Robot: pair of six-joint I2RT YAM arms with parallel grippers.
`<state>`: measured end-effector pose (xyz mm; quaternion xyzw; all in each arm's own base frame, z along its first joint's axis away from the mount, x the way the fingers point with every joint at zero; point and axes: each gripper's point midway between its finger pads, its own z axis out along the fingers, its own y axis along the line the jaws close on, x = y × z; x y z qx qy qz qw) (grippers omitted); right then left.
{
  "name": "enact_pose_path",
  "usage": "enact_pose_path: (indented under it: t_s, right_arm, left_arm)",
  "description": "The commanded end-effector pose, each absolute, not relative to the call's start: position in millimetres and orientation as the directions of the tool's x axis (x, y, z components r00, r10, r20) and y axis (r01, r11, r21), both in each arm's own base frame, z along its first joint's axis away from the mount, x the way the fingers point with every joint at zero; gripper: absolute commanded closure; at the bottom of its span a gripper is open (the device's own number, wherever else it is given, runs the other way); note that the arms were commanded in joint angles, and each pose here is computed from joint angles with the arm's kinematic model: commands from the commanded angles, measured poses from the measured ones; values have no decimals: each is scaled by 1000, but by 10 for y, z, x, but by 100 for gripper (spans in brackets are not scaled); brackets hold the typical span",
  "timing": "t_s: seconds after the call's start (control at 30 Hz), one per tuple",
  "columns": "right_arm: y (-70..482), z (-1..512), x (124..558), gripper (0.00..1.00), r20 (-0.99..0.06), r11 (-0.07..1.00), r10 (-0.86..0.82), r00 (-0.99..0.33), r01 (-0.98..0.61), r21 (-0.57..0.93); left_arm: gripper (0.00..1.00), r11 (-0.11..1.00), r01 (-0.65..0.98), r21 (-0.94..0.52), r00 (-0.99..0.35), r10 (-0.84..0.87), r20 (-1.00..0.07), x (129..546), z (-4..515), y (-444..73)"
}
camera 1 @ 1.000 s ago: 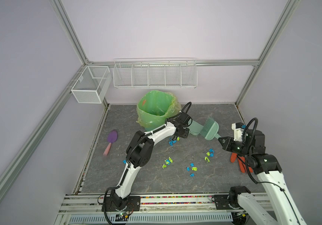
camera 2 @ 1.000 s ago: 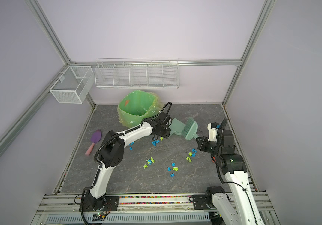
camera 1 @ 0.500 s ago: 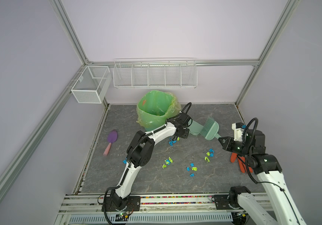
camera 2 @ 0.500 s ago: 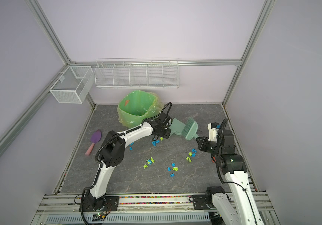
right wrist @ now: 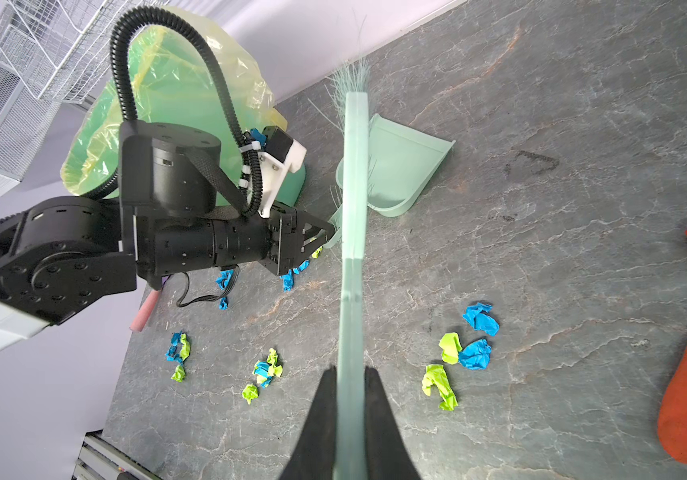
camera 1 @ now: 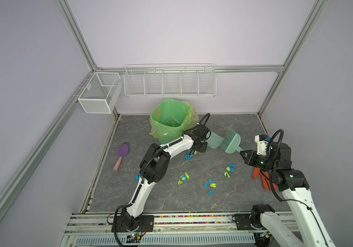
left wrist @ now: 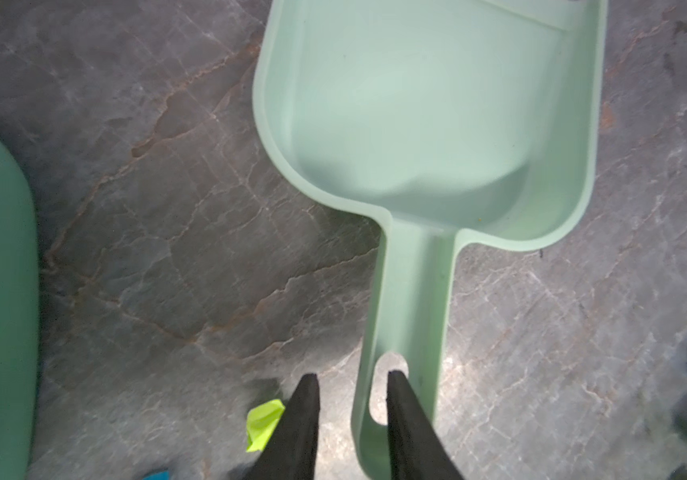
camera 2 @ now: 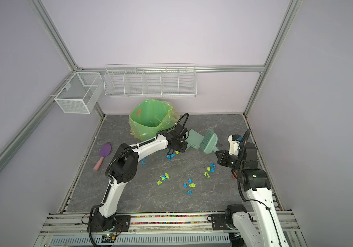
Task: Sweep away the paper scraps from the table
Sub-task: 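Close the left gripper on the dustpan handle, then drag the dustpan with the left gripper toward the paper scraps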
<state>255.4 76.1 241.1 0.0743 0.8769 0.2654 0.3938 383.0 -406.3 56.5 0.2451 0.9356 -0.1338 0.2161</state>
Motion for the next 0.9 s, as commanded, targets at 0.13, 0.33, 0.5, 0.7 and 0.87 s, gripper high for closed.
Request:
enact_pose_path:
  t_s: [0.13, 0.33, 0.5, 0.7, 0.87]
  right_arm:
    - [777, 2427, 2535, 94, -661, 842, 335, -671, -102, 529]
    - [773, 2430, 2534, 94, -662, 841, 336, -670, -102, 531]
    - [763, 2423, 2536, 94, -660, 842, 339, -670, -96, 531]
    - [765, 2437, 2531, 94, -662, 840, 341, -667, -100, 533]
    - [759, 2444, 2529, 94, -663, 840, 343, -666, -99, 534]
  left_arm:
    - [71, 843, 520, -140, -793, 416, -444, 3754, 414, -4090]
    - [74, 844, 519, -137, -793, 416, -445, 3753, 416, -4094]
    - [78, 844, 516, -145, -794, 408, -452, 3758, 470, -4106]
    - [86, 842, 517, -153, -792, 403, -459, 3758, 537, -4127]
    - [98, 846, 510, -159, -796, 393, -460, 3754, 598, -4127]
